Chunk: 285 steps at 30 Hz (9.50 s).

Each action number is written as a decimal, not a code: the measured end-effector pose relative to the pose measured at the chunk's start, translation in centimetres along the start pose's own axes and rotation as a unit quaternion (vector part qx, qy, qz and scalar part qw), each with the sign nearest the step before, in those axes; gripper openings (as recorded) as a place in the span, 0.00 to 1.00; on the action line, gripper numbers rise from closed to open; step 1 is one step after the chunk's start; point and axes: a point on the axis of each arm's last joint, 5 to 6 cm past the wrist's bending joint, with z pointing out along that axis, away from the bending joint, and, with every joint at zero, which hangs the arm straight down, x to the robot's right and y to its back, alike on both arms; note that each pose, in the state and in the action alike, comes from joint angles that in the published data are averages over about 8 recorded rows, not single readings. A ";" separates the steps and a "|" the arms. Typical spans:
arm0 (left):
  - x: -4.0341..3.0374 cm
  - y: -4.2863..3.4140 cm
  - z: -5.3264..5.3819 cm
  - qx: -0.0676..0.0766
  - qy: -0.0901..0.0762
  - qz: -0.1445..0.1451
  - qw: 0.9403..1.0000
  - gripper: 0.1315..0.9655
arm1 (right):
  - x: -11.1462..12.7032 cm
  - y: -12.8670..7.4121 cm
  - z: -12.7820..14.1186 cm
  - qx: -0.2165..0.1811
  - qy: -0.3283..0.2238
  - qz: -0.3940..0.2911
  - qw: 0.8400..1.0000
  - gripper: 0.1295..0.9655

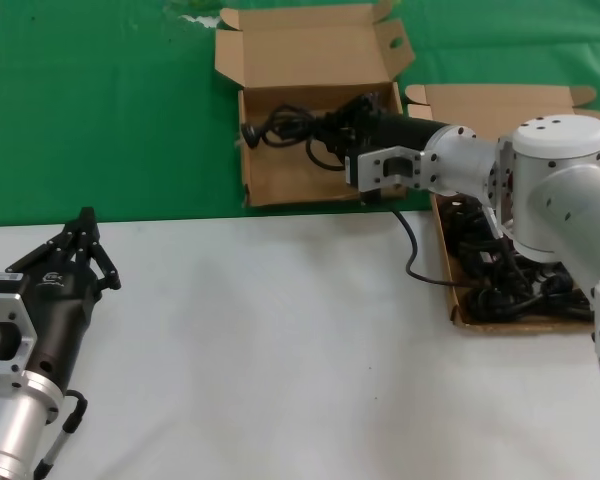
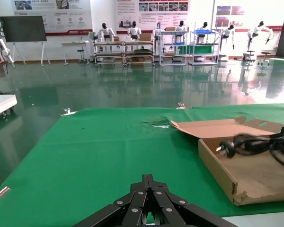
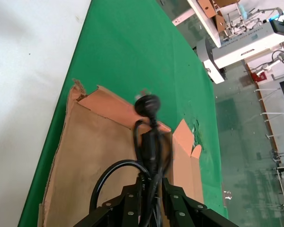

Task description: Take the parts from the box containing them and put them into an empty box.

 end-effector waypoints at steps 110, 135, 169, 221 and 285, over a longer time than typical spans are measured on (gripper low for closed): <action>0.00 0.00 0.0 0.000 0.000 0.000 1.000 1.00 | -17.5 -1.4 -20.4 -0.061 0.281 0.602 0.745 1.00; 0.00 0.00 0.0 0.000 0.000 0.000 1.000 1.00 | -17.9 -2.0 -21.6 -0.057 0.290 0.621 0.725 1.00; 0.00 0.00 0.0 0.000 0.000 0.000 1.000 1.00 | -17.9 -2.0 -21.6 -0.057 0.290 0.621 0.725 1.00; 0.00 0.00 0.0 0.000 0.000 0.000 1.000 1.00 | -17.9 -2.0 -21.6 -0.057 0.290 0.621 0.725 1.00; 0.00 0.00 0.0 0.000 0.000 0.000 1.000 1.00 | -17.9 -2.0 -21.6 -0.057 0.290 0.621 0.725 1.00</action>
